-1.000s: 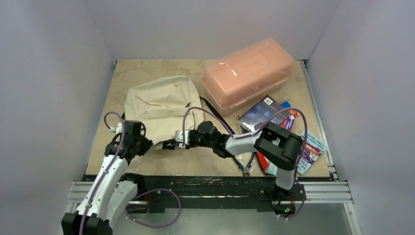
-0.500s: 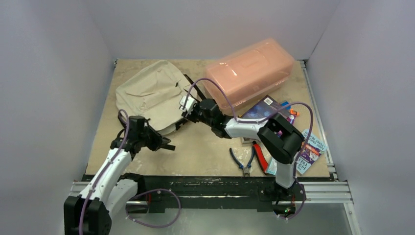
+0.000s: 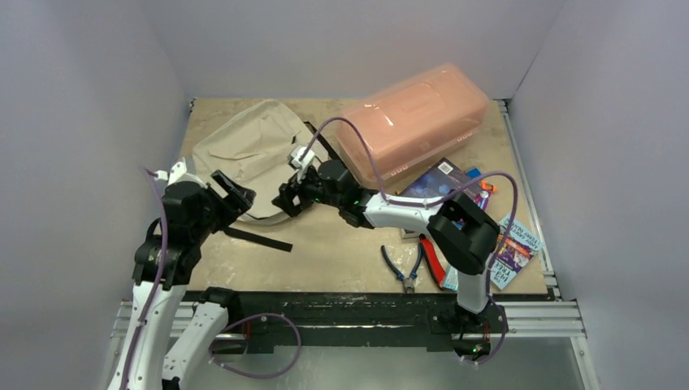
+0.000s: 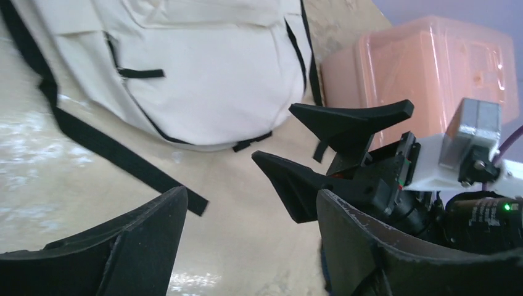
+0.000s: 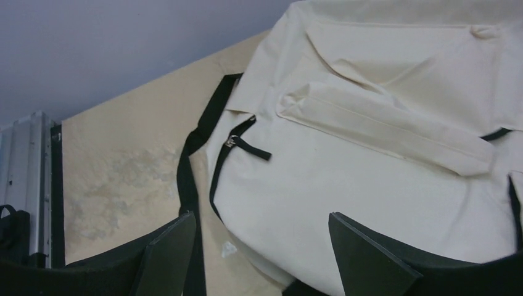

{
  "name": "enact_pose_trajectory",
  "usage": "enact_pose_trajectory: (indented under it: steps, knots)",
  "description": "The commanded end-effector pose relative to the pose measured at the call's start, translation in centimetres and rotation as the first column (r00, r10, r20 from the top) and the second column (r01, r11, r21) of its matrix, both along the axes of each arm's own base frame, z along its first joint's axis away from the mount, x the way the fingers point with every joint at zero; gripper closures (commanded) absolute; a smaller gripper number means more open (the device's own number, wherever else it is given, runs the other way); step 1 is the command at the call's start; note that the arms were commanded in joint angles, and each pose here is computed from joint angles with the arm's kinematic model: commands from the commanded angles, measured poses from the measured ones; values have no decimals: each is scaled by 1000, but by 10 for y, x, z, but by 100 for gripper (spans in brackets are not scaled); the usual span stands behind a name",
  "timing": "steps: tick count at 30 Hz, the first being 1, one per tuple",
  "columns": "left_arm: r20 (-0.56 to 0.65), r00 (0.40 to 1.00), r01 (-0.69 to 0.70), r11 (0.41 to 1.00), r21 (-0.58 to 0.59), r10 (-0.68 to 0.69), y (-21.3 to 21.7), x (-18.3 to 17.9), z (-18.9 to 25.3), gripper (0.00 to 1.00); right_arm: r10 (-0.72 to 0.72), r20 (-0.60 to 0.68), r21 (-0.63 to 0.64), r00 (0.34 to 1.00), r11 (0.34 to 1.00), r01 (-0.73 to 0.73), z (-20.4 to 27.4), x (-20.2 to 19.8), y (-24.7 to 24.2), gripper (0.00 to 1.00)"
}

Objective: Pack the student bag
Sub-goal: Adjust the student bag at the center of the board.

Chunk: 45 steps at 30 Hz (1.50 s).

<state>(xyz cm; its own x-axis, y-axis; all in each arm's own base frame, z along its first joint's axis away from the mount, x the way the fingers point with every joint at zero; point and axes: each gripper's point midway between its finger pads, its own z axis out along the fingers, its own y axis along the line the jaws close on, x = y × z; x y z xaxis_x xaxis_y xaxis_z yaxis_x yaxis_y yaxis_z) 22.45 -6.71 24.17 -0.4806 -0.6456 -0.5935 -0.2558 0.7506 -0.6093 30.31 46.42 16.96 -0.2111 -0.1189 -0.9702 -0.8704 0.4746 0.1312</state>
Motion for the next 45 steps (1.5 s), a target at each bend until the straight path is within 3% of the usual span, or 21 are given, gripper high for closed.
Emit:
enact_pose_trajectory:
  steps: [1,4,7,11,16,20,23,25,28,31,38,41,43,45]
  knots:
    - [-18,990,-133,958,253,142,55,-32,3,21,103,8,36,995,994,-104,13,-17,56,17]
    - [31,989,-150,947,286,147,62,-38,12,3,155,194,-79,969,987,-142,3,-24,78,17]
    - [12,988,-152,940,306,155,65,-36,6,0,208,327,-211,922,967,-143,-21,-27,93,17]
    - [-120,980,-111,934,338,160,63,-28,-20,0,209,351,-320,913,943,-93,-52,-15,96,24]
    - [-209,966,-82,948,306,151,56,-3,-53,0,220,321,-366,921,926,-93,-82,-21,83,52]
    - [-246,961,-84,981,176,126,46,23,-65,0,251,279,-390,927,912,-130,-97,-34,69,66]
    - [-314,943,-105,994,45,113,44,41,-82,0,255,247,-366,935,918,-153,-96,-46,58,90]
    - [-367,922,-153,986,-63,120,50,52,-96,3,274,208,-338,939,921,-194,-96,-59,53,100]
    - [-419,904,-194,954,-229,84,50,64,-120,11,300,146,-290,943,924,-249,-98,-79,44,100]
    - [-483,874,-230,924,-306,58,47,70,-147,14,284,77,-235,956,937,-260,-96,-89,39,100]
    - [-629,768,-377,878,-293,120,62,54,-192,27,213,33,-159,976,966,-205,-87,-93,31,100]
    - [-648,746,-401,880,-256,151,70,47,-200,43,192,54,-169,980,969,-180,-85,-87,30,100]
    - [-652,743,-404,879,-254,153,73,45,-201,59,185,69,-173,980,970,-171,-82,-84,31,100]
    - [-652,742,-405,879,-252,155,73,44,-203,67,189,78,-173,979,970,-174,-77,-83,33,100]
